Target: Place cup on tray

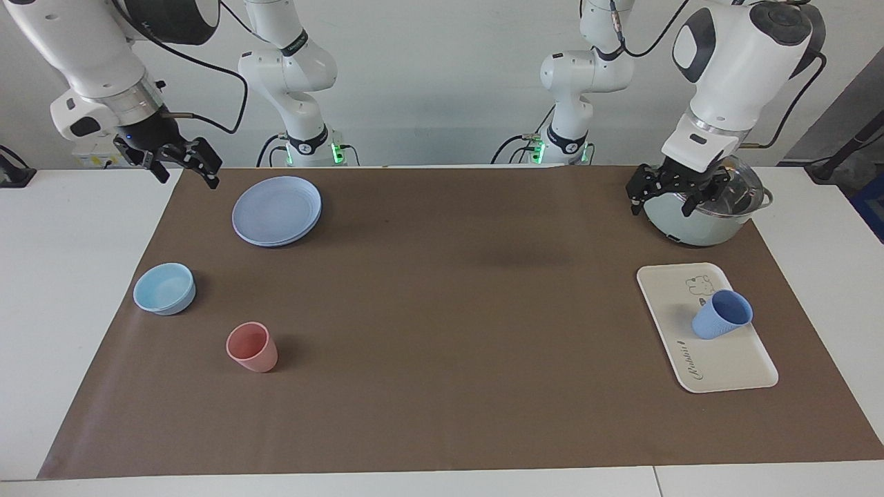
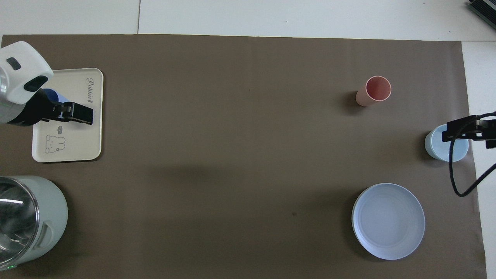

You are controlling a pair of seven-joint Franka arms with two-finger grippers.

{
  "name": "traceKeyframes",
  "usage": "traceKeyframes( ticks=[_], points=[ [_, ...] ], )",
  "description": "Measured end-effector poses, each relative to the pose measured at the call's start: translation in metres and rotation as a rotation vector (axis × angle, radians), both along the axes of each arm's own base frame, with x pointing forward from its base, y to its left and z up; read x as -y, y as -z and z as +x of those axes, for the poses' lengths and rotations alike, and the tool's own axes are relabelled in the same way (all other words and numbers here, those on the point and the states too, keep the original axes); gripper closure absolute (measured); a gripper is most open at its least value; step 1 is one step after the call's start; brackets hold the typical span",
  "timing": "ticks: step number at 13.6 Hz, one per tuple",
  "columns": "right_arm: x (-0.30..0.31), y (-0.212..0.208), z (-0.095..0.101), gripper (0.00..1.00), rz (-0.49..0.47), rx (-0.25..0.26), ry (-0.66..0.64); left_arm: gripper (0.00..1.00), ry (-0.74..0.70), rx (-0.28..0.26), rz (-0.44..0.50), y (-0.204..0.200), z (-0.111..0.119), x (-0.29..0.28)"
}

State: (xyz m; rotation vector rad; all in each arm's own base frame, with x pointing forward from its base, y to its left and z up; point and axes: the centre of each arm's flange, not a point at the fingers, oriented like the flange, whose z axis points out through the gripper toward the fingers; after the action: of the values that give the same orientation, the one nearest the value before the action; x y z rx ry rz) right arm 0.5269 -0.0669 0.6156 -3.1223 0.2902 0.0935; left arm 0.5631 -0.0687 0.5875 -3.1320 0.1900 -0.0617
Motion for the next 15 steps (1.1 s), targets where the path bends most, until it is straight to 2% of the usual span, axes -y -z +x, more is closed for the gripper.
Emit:
traceKeyframes(
  ticks=[3,7,11,15],
  points=[
    [-0.019,-0.01,0.002,0.0,-0.053,0.007,-0.056,0.0,-0.027,-0.001,0.0,0.0,0.002,-0.015],
    [-0.031,-0.019,-0.001,0.0,-0.057,-0.001,-0.079,0.0,-0.044,-0.003,0.001,0.0,0.002,-0.025],
    [-0.032,-0.02,-0.001,0.0,-0.057,0.0,-0.085,0.0,-0.049,-0.057,0.006,-0.003,-0.006,-0.028],
    [-0.032,-0.021,-0.001,0.0,-0.057,0.001,-0.086,0.0,-0.051,-0.062,0.006,-0.011,-0.012,-0.03]
  ],
)
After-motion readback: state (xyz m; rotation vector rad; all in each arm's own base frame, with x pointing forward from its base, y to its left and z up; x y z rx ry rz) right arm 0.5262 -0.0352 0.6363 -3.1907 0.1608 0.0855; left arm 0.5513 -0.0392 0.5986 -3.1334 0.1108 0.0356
